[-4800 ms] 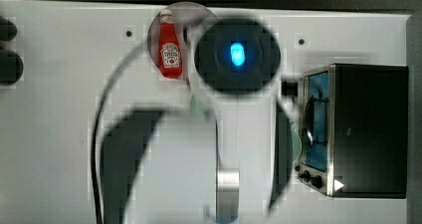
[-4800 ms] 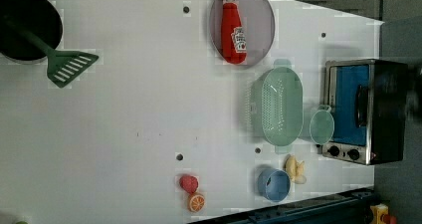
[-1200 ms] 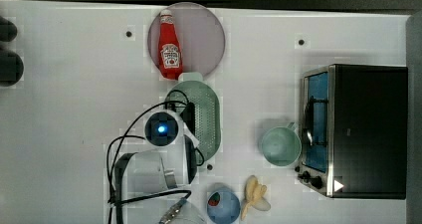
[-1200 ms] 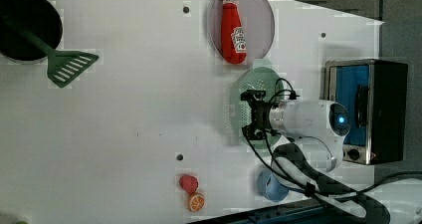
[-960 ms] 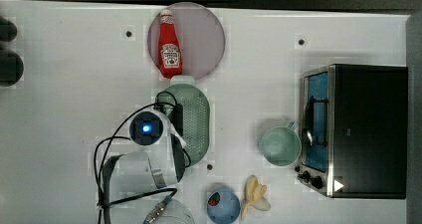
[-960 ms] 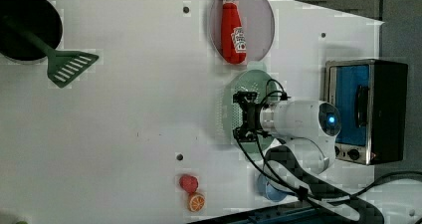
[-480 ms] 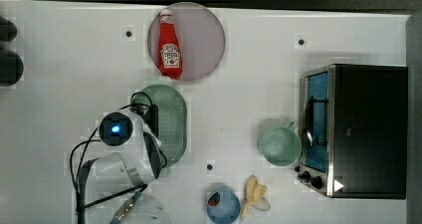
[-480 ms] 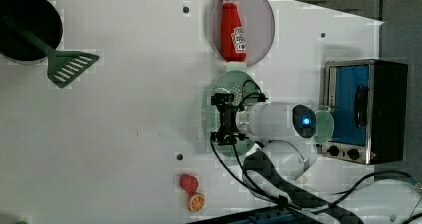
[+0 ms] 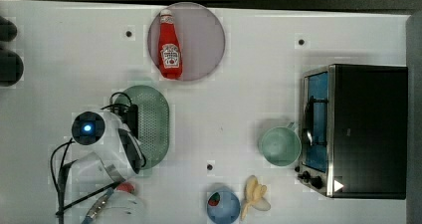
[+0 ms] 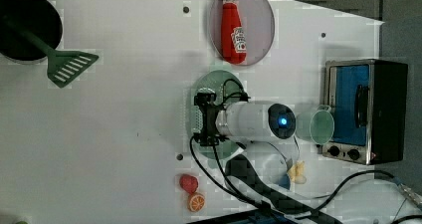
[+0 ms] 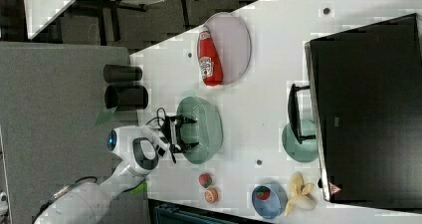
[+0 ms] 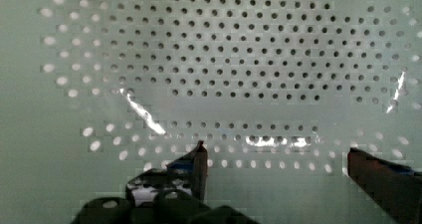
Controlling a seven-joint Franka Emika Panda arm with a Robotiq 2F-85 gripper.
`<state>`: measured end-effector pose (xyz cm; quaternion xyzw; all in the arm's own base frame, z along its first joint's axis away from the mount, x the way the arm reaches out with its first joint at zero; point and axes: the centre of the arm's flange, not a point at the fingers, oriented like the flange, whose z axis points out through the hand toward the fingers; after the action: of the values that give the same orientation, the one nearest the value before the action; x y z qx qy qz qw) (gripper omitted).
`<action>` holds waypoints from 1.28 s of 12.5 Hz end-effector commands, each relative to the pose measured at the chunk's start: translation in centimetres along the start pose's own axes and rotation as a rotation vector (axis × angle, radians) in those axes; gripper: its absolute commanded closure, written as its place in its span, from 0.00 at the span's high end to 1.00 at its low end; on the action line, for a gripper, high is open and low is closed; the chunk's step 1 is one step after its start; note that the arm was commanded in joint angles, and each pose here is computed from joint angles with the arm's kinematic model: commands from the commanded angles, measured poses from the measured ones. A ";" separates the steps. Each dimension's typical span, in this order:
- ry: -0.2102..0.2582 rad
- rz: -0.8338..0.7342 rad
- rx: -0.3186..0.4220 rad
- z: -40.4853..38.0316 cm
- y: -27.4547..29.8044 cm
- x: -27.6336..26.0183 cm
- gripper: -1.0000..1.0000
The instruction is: Drag strainer right to left.
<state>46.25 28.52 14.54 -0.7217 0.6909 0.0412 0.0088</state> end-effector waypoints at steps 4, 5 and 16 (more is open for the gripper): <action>-0.033 0.113 0.012 -0.2 -1.8 -6.0 1.00; -0.038 0.109 0.015 -0.1 -1.8 -6.9 1.00; -0.058 0.043 0.036 -1.8 -2.4 -11.8 1.00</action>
<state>47.41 39.44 13.45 -0.7039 0.7076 0.0594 0.0189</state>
